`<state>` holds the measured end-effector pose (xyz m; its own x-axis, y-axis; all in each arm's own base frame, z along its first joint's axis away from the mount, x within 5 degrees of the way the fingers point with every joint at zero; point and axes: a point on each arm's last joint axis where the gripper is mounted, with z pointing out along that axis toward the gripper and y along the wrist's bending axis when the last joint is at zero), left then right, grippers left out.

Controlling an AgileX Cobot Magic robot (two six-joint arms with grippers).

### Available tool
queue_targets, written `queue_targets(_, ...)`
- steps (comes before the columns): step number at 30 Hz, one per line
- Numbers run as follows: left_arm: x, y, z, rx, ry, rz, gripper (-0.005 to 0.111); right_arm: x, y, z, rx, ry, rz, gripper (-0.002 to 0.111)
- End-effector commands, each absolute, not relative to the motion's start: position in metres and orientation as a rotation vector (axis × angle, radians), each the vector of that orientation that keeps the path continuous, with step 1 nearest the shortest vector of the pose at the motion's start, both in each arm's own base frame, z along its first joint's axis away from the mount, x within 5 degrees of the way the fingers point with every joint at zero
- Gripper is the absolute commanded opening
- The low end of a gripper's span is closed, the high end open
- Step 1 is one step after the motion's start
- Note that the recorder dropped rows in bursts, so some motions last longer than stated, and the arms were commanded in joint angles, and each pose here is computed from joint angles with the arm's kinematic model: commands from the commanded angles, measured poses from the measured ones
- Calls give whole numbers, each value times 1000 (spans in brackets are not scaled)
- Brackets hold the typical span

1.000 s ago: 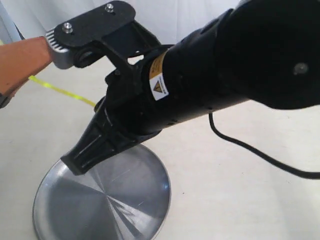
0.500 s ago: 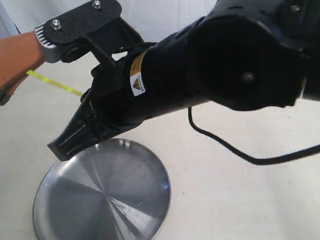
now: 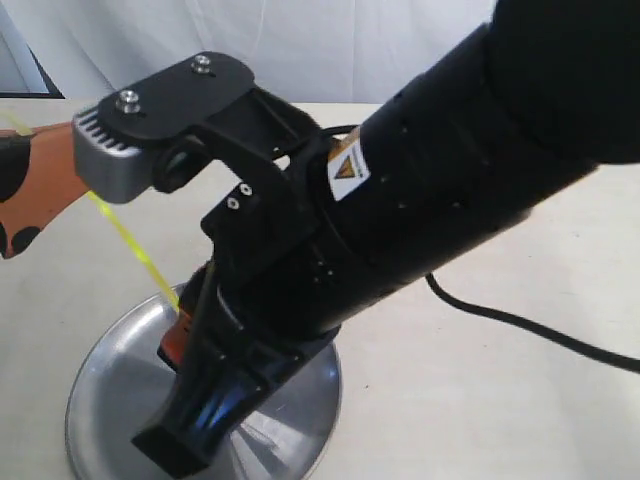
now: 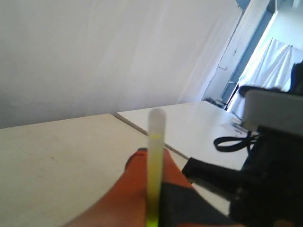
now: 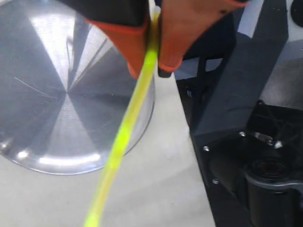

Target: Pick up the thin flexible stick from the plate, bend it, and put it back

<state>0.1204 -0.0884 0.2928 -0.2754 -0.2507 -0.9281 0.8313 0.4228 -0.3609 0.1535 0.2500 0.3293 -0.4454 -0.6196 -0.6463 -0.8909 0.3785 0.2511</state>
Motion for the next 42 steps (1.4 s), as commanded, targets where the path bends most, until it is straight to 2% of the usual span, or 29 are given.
queue_targets(1,120,-91,279,699,1553,-1041,0,149,243,354,-1230,2071,864,0)
queue_targets(3,119,-93,281,686,1535,-1115,0,151,243,356,-1223,2046,834,0)
queue_targets(5,112,-95,294,651,1409,-1291,0,158,243,355,-1194,2020,772,0)
queue_targets(9,116,-91,307,478,1331,-1378,0,170,249,342,-1169,2067,697,0)
queue_targets(16,114,-93,310,466,1305,-1409,0,185,272,295,-1212,2235,675,0)
queue_targets(20,113,-94,307,516,1333,-1394,0,183,273,287,-1257,2289,685,0)
queue_targets(24,118,-95,292,561,1483,-1259,0,172,267,303,-1292,2251,762,0)
queue_targets(33,122,-94,279,616,1605,-1113,0,141,233,363,-1249,2067,865,0)
queue_targets(36,121,-95,280,622,1592,-1131,0,136,226,374,-1228,2018,869,0)
queue_targets(42,119,-95,292,545,1488,-1251,0,136,226,372,-1245,2029,857,0)
